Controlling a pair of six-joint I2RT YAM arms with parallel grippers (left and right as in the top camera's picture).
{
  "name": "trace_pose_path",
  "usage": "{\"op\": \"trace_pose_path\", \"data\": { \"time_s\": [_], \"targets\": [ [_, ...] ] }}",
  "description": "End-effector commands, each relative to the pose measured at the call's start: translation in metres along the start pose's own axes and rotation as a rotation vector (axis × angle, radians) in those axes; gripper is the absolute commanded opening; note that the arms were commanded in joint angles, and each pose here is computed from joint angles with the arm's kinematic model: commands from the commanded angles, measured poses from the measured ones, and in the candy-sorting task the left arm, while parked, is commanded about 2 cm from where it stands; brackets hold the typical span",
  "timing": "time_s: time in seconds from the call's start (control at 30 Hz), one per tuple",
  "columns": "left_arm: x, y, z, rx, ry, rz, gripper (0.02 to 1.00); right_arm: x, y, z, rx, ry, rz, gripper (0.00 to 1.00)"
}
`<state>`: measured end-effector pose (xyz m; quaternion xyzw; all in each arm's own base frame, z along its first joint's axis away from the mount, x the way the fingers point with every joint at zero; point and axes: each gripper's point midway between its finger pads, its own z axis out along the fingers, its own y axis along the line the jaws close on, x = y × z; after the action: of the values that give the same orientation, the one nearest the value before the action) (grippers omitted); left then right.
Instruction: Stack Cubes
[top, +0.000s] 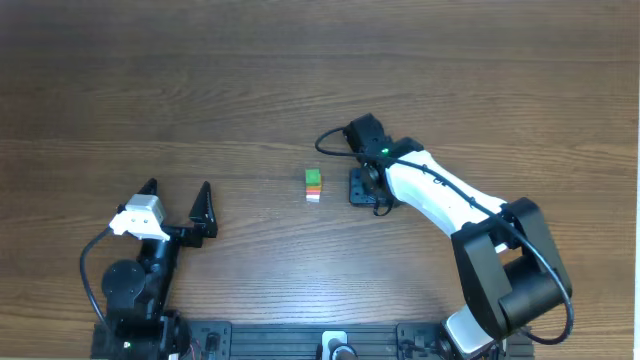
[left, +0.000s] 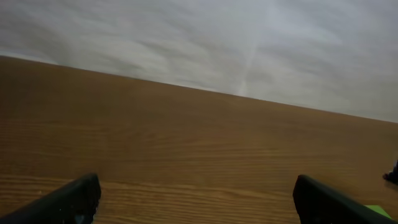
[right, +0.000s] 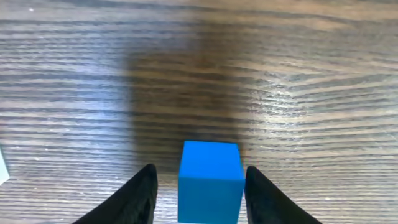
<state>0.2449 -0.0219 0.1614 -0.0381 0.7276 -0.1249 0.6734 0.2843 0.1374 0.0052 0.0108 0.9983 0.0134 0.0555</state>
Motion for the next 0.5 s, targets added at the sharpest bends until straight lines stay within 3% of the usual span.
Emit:
{"op": "trace_pose_path", "data": {
  "time_s": [0.03,0.5],
  "targets": [
    [0.0006,0.0029,-0.0001,-0.013,-0.004,0.014,1.000,0.0087,-0.0106,0.0097,0.015,0.034,0.012,0.391],
    [0.0006,0.0029,-0.0001,-0.013,-0.004,0.014,0.998,0.0051,-0.0095,0.0120,-0.002,0.017,0.019,0.275]
  ]
}}
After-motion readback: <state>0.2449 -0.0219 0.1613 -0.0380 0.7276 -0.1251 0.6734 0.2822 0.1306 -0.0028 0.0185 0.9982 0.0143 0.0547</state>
